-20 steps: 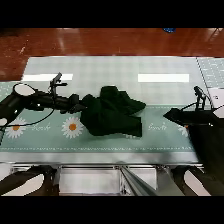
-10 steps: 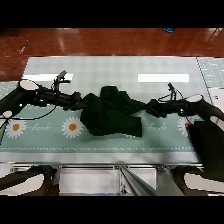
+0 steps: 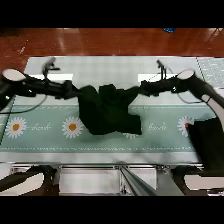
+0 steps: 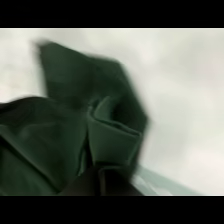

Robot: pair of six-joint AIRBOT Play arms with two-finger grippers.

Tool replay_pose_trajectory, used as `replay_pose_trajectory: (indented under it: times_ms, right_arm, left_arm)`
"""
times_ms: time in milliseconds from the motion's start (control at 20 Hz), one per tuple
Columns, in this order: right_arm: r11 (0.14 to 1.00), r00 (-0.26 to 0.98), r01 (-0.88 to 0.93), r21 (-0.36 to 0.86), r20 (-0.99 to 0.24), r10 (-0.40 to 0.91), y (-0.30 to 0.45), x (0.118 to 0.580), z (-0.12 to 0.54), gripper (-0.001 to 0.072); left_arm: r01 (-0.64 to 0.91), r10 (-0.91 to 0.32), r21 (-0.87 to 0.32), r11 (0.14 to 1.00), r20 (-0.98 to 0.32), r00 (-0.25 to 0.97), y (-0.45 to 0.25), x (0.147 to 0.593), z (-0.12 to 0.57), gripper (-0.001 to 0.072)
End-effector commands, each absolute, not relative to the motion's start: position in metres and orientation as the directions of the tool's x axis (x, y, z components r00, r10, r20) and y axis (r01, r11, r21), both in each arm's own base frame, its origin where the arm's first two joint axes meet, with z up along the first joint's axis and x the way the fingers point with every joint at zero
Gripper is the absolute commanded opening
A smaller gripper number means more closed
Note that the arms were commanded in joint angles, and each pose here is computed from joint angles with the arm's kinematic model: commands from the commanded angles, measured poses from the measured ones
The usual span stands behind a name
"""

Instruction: Fold the shirts.

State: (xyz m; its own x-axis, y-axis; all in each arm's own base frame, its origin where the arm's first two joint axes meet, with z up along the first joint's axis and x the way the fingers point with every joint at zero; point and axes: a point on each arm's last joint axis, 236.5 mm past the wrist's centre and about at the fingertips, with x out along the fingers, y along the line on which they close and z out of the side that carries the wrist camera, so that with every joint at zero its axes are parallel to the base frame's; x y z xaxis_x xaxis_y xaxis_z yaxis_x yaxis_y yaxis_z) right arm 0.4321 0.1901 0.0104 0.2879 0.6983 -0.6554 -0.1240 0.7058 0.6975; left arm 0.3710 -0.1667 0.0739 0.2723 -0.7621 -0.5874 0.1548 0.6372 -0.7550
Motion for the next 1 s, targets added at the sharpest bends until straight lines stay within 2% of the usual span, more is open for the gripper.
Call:
replay_pose_trajectory:
  times_ms: [0, 100, 250, 400, 550, 650, 800, 850, 950]
  right_arm:
    - [0.809, 0.548, -0.299, 0.506, -0.603, 0.580, 0.151, 0.463, 0.166, 0.0024]
    - [0.865, 0.744, -0.366, 0.343, -0.451, 0.493, 0.125, 0.451, 0.294, 0.0024]
    - [0.928, 0.909, -0.344, 0.142, -0.196, 0.367, 0.092, 0.382, 0.438, 0.0024]
    - [0.969, 0.969, -0.246, 0.021, -0.001, 0.246, 0.060, 0.289, 0.515, 0.0024]
    - [0.985, 0.981, -0.173, -0.015, 0.090, 0.173, 0.040, 0.206, 0.539, 0.0024]
    - [0.986, 0.980, -0.166, -0.027, 0.109, 0.168, 0.038, 0.164, 0.540, 0.0024]
    - [0.990, 0.989, -0.141, -0.023, 0.032, 0.141, 0.030, 0.128, 0.515, 0.0024]
    - [0.990, 0.990, -0.139, -0.015, -0.010, 0.139, 0.029, 0.122, 0.504, 0.0024]
    - [0.990, 0.980, -0.143, 0.000, -0.139, 0.142, 0.030, 0.126, 0.473, 0.0024]
  left_arm:
    - [0.303, -0.710, -0.672, 0.675, -0.483, 0.512, -0.119, 0.402, 0.202, 0.0019]
    - [0.382, -0.660, -0.580, 0.719, -0.398, 0.637, -0.095, 0.398, 0.284, 0.0019]
    - [0.474, -0.602, -0.409, 0.780, -0.287, 0.745, -0.083, 0.359, 0.380, 0.0020]
    - [0.480, -0.536, -0.256, 0.839, -0.239, 0.810, -0.080, 0.311, 0.429, 0.0019]
    - [0.439, -0.461, -0.144, 0.887, -0.210, 0.862, -0.084, 0.265, 0.448, 0.0020]
    - [0.434, -0.438, -0.067, 0.898, -0.196, 0.877, -0.095, 0.230, 0.455, 0.0019]
    - [0.466, -0.455, 0.032, 0.884, -0.168, 0.874, -0.114, 0.181, 0.462, 0.0019]
    - [0.501, -0.486, 0.040, 0.865, -0.188, 0.853, -0.122, 0.168, 0.456, 0.0019]
    - [0.581, -0.561, -0.019, 0.814, -0.285, 0.777, -0.136, 0.157, 0.425, 0.0020]
